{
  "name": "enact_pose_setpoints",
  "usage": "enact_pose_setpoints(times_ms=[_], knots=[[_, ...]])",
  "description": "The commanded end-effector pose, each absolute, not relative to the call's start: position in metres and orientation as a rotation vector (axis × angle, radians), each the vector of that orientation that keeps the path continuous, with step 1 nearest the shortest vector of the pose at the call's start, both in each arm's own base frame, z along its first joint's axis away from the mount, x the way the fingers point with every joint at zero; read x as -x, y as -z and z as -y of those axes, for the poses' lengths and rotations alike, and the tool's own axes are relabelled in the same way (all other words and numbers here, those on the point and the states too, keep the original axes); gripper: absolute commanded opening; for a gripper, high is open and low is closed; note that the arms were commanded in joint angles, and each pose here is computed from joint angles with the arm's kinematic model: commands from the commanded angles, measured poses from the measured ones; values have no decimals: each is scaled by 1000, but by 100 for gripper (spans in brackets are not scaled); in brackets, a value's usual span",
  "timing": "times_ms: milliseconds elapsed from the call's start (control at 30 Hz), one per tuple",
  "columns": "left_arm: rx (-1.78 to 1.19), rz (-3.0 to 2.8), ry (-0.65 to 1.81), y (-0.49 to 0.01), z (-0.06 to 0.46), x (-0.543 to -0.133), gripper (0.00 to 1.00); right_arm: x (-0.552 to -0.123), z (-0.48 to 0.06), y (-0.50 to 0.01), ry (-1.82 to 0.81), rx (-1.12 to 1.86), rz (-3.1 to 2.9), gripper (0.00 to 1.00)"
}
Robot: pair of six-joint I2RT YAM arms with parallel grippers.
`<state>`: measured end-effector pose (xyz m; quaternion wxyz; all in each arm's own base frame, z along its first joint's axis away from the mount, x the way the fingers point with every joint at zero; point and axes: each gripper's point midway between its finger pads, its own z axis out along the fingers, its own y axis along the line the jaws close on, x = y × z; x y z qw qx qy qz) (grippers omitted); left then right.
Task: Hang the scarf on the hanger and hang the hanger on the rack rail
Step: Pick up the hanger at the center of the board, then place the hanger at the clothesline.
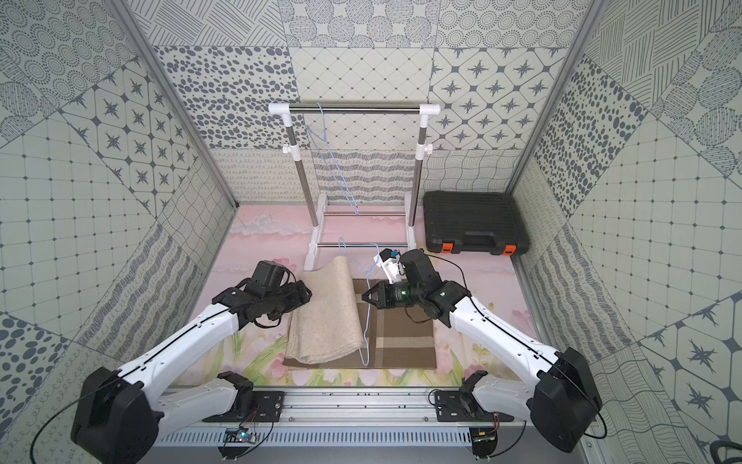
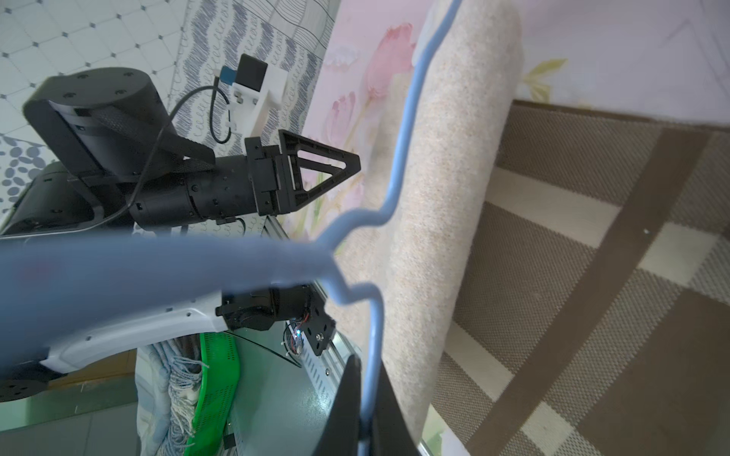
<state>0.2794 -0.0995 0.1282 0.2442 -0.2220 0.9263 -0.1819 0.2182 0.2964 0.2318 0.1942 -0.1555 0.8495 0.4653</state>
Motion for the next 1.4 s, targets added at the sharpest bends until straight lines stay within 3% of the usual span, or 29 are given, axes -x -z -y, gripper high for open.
enact_pose_setpoints(times_ms=[0,233,600,1000,1367], knots=[[577,-2462,489,-176,94,-274,84,-218,-301,-273,-1278,519,-2334,0],[511,-2326,626,-235,108,-289,83,-214,-306,-350,-1245,579,-2292,0],[436,-2194,849,-277,142,-324,80,-205,-267,-397,-1025,531,-2402,0],[433,-2187,916,-269,167,-338,76,-183,-229,-382,-933,509,-2545,0],[411,-2186,952,-272,182,-352,76,-216,-189,-399,-781,351,-2494,0]])
